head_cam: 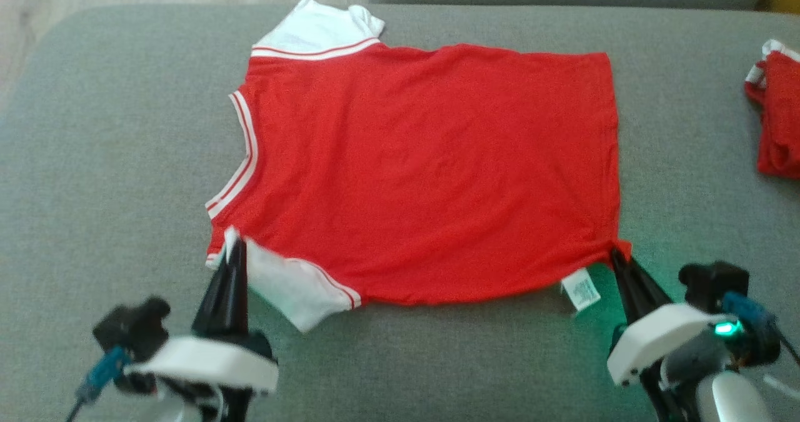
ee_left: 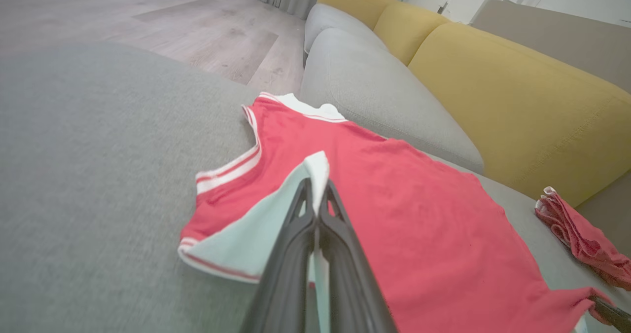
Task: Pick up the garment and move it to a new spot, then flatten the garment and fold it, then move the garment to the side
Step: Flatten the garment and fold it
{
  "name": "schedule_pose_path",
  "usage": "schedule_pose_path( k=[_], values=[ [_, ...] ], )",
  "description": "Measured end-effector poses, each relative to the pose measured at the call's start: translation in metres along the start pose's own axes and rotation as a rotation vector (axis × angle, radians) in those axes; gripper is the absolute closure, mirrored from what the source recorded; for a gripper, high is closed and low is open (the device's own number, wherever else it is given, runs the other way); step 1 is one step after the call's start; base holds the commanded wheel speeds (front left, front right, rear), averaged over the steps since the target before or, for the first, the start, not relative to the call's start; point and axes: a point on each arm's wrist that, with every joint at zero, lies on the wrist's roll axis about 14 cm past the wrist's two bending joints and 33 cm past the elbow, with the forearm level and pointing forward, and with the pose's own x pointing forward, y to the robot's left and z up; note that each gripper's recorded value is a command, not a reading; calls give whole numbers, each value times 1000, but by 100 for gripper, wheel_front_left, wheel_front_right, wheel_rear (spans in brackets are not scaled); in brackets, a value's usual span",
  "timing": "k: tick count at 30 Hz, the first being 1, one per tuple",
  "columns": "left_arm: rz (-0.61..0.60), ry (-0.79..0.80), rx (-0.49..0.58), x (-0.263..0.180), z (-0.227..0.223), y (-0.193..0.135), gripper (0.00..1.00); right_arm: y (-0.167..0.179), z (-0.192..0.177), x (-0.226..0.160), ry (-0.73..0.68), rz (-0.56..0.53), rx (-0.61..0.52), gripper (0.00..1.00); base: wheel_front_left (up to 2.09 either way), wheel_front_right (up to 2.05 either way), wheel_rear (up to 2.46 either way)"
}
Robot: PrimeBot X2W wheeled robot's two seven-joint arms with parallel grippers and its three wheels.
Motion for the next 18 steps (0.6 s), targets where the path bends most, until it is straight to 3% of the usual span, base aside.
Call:
schedule_pose_path(
  k=[18],
  values=[
    [-86, -71, 166, 115, 38, -4, 100, -23, 32, 68, -30, -33, -20, 100, 0, 0, 0]
  ],
)
